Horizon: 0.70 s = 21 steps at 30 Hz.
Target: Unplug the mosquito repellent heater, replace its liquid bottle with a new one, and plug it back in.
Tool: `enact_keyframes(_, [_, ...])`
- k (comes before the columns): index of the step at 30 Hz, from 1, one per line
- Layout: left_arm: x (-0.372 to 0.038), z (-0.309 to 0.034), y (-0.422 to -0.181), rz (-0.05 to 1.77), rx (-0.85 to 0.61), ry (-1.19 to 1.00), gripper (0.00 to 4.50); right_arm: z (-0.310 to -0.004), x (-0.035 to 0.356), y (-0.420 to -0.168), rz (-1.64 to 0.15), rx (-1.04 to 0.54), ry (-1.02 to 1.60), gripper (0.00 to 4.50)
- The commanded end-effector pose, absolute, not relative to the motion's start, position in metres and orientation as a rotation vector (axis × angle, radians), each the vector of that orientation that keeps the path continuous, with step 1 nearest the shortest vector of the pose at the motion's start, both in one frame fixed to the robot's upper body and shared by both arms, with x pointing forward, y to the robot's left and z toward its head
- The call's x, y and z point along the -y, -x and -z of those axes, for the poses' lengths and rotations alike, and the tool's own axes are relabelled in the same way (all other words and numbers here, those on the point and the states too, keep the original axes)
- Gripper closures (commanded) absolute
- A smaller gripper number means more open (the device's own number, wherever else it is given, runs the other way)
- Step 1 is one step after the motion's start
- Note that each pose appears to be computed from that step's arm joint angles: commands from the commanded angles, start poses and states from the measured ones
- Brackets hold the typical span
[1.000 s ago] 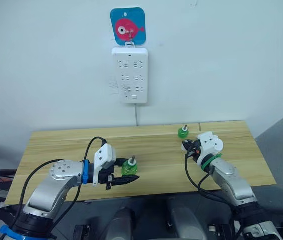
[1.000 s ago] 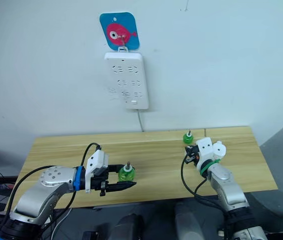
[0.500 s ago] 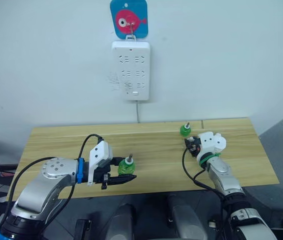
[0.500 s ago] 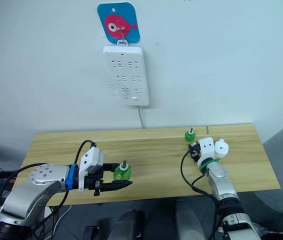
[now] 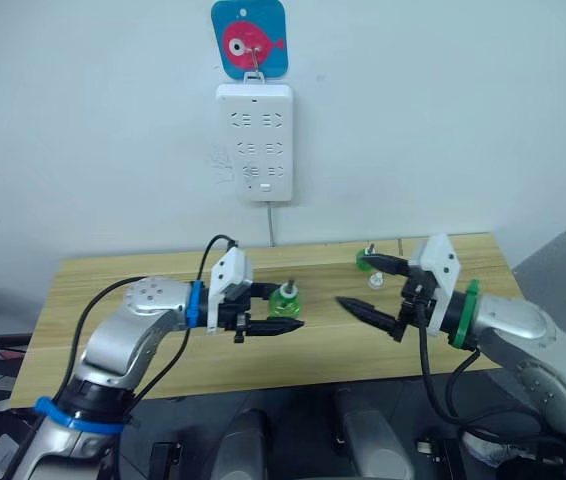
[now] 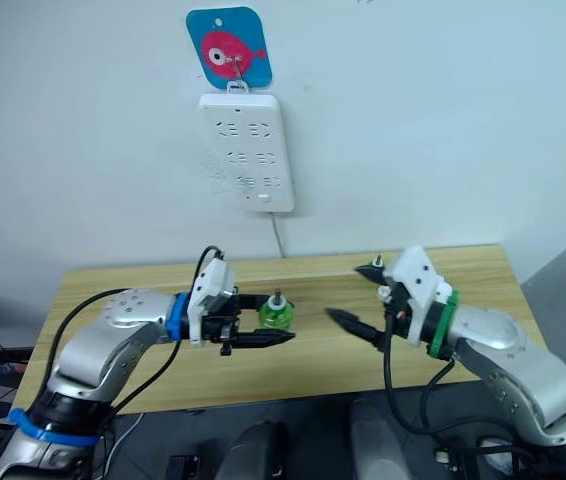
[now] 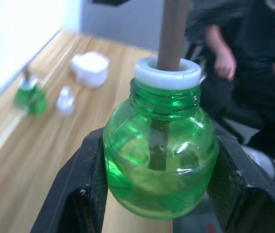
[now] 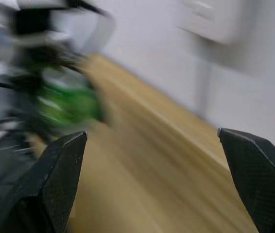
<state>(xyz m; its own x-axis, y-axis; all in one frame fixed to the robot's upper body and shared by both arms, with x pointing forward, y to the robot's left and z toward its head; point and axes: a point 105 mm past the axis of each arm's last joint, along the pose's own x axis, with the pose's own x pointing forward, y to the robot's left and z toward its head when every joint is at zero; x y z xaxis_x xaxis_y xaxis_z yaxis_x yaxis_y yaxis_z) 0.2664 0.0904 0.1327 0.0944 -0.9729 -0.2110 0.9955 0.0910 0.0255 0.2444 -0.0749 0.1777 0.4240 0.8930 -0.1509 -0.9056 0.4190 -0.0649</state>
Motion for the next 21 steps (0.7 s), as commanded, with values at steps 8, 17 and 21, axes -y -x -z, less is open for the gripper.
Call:
enact_keyframes(8, [-0.071, -0.147, -0.267, 1.552, -0.056, -0.159, 2.18, -0.187, 0.045, -0.237, -1.285, -0.146, 0.098, 0.00])
enact_keyframes(17, [-0.067, -0.143, -0.264, 1.563, -0.043, -0.150, 2.18, -0.187, 0.037, -0.243, -1.294, -0.147, 0.071, 0.57])
enact_keyframes(21, [-0.066, -0.143, -0.264, 1.557, -0.035, -0.143, 2.18, -0.186, 0.036, -0.243, -1.299, -0.152, 0.077, 1.95])
